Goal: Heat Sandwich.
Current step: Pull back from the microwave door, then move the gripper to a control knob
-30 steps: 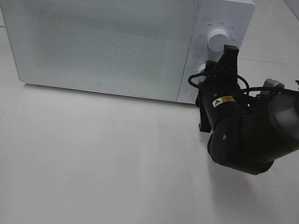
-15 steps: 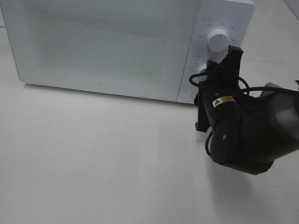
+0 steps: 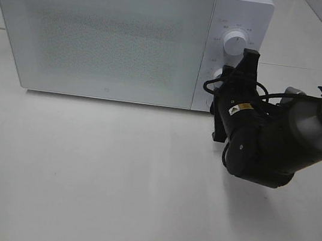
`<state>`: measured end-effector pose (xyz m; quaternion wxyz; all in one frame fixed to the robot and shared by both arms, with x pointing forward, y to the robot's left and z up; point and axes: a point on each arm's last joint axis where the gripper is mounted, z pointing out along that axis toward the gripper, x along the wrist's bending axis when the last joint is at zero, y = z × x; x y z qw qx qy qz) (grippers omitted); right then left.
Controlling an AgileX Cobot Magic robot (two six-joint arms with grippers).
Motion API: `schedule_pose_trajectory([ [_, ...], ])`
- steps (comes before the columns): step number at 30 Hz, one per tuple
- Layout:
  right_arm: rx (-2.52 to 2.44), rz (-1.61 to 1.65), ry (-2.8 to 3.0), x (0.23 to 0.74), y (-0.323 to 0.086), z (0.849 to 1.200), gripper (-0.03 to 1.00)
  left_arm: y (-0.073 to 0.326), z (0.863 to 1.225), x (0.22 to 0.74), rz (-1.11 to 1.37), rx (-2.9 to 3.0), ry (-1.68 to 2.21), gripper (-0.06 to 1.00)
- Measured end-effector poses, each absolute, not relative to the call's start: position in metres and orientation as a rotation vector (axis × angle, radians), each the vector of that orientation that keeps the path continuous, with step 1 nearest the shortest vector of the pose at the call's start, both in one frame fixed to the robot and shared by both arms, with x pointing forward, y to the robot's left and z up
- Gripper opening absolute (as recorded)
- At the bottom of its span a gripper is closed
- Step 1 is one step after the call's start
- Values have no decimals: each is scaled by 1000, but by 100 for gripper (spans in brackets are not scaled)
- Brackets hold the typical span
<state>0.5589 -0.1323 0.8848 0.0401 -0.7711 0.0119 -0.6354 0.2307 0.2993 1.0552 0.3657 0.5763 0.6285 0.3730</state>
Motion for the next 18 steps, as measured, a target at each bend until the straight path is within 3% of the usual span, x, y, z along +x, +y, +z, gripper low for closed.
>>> schedule_pose_trajectory([
  [3,-2367,-1951,27,559,-132,885,48,299,1055,231,959,1482,1616,99],
  [10,-2339,-1989,-135,558,-123,888,75,299,1055,231,959,1482,1616,99],
  [18,-2339,-1999,-170,558,-122,889,78,299,1055,231,959,1482,1616,99],
])
